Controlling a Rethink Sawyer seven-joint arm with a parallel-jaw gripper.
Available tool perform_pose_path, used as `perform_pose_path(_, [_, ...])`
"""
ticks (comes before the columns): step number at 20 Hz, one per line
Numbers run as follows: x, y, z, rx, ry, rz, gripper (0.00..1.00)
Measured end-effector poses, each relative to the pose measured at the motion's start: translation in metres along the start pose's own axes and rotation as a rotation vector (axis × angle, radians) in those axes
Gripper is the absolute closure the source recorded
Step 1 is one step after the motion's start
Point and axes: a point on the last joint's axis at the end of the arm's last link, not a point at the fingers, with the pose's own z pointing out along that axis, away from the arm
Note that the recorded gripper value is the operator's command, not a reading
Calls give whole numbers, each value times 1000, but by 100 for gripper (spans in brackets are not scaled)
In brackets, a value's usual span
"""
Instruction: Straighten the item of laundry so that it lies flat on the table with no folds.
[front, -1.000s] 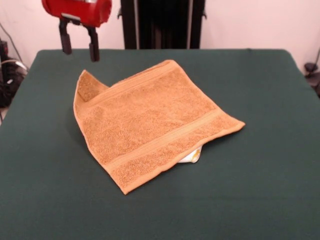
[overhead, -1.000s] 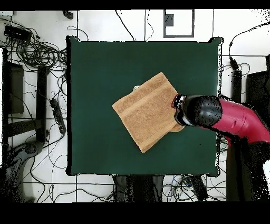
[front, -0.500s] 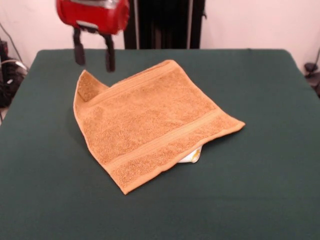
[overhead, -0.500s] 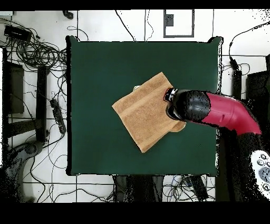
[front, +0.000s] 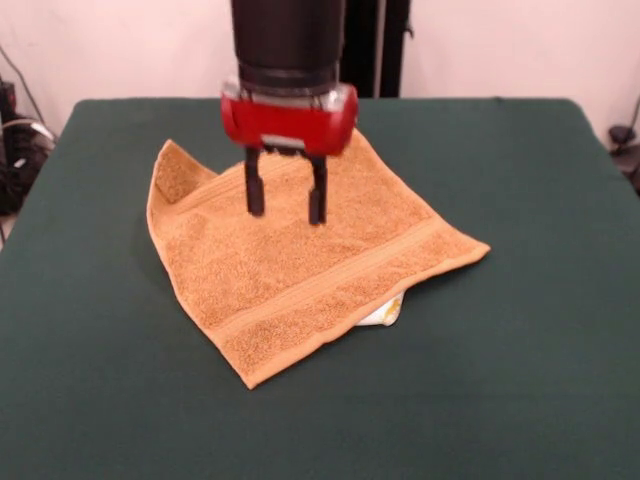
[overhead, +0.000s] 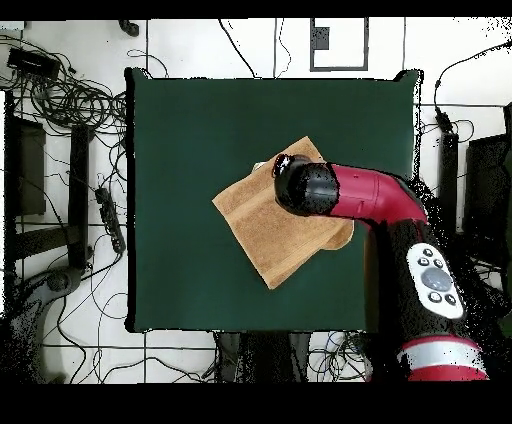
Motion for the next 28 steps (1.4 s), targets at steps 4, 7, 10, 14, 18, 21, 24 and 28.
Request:
perform_pose_path(4, [11, 0, 29, -9, 30, 10, 0])
perform_pose_path(7, [25, 0, 60, -14, 56, 17, 0])
perform_pose_path(10, [40, 1, 90, -21, 57, 18, 0])
perform_pose_path(14, [51, 4, 115, -29, 30, 20, 0])
perform_pose_path(18, [50, 5, 114, -18, 16, 25, 0])
perform_pose_path(21, [50, 6, 114, -11, 11, 28, 0])
perform_pose_path(24, [51, 7, 115, 1, 5, 27, 0])
perform_pose_path(28, [50, 7, 115, 17, -8, 21, 100])
